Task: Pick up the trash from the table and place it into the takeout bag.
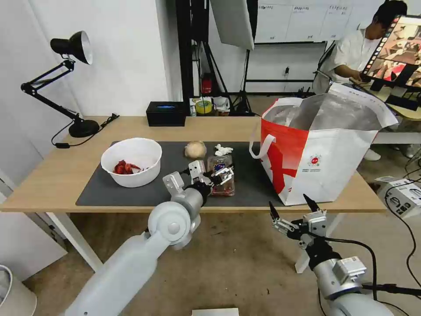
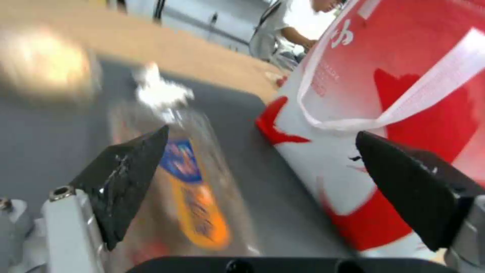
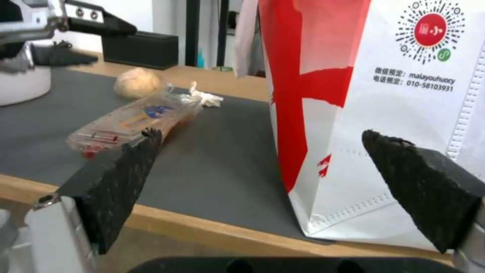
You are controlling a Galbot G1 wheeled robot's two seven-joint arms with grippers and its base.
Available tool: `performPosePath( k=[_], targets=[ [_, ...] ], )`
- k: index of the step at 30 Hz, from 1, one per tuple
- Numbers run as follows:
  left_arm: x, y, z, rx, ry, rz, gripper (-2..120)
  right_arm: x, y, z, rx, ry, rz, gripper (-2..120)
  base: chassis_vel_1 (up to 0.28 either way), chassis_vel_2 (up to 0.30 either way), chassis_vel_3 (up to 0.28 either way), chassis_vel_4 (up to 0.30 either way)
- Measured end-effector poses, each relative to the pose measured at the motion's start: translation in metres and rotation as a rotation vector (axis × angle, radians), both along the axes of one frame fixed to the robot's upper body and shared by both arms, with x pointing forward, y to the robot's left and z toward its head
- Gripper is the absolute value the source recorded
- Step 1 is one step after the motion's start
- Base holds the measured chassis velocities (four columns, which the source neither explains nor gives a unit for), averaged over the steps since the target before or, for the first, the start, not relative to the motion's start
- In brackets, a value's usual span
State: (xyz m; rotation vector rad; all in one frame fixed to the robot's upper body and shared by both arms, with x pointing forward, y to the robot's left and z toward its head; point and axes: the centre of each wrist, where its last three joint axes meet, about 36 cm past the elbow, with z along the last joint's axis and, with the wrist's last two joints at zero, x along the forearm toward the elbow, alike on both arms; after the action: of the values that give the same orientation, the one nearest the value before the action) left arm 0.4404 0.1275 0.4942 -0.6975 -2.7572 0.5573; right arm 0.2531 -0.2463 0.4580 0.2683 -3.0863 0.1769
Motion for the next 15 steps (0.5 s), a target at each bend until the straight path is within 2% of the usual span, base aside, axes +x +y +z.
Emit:
performPosePath(
  k=[1, 3, 4, 6, 7, 8, 9, 10, 12, 13, 15],
  targets=[
    [0.0, 0.0, 0.0, 0.0, 0.0, 0.0, 100, 0.0, 0.0, 0.0, 0.0, 0.0, 0.0, 100, 0.0, 0.0, 0.0, 0.0],
    [0.006, 0.008, -0.003, 0.116, -0.115, -0.028, 100, 0.001, 0.0, -0.001, 0.001, -0.001, 0.001, 100, 0.0, 0.0, 0.0, 0.0],
    [0.006, 0.008, -0.003, 0.116, -0.115, -0.028, 100, 0.001, 0.0, -0.001, 0.001, -0.001, 0.001, 100, 0.0, 0.0, 0.0, 0.0],
    [0.012, 0.016, -0.006, 0.213, -0.203, -0.064, 100, 0.002, 0.0, -0.001, 0.0, -0.002, 0.001, 100, 0.0, 0.0, 0.0, 0.0],
    [0.015, 0.018, -0.008, 0.246, -0.23, -0.079, 99, 0.002, 0.0, -0.001, 0.0, -0.003, 0.002, 100, 0.0, 0.0, 0.0, 0.0],
    [0.015, 0.018, -0.008, 0.246, -0.23, -0.079, 99, 0.002, 0.0, -0.001, 0.0, -0.003, 0.002, 100, 0.0, 0.0, 0.0, 0.0],
    [0.02, 0.021, -0.012, 0.297, -0.27, -0.103, 93, 0.003, 0.0, -0.001, 0.001, -0.004, 0.003, 100, 0.0, 0.0, 0.0, 0.0],
    [0.02, 0.021, -0.012, 0.297, -0.27, -0.103, 93, 0.003, 0.0, -0.001, 0.001, -0.004, 0.003, 100, 0.0, 0.0, 0.0, 0.0],
    [0.027, 0.025, -0.021, 0.371, -0.325, -0.156, 81, 0.006, 0.0, -0.002, 0.024, -0.002, 0.006, 100, 0.0, 0.0, 0.0, 0.0],
    [0.027, 0.025, -0.021, 0.371, -0.325, -0.156, 81, 0.006, 0.0, -0.002, 0.024, -0.002, 0.006, 100, 0.0, 0.0, 0.0, 0.0],
    [0.033, 0.028, -0.027, 0.429, -0.36, -0.209, 73, 0.007, 0.0, -0.003, 0.054, 0.004, 0.013, 100, 0.0, 0.0, 0.0, 0.0]
  ],
)
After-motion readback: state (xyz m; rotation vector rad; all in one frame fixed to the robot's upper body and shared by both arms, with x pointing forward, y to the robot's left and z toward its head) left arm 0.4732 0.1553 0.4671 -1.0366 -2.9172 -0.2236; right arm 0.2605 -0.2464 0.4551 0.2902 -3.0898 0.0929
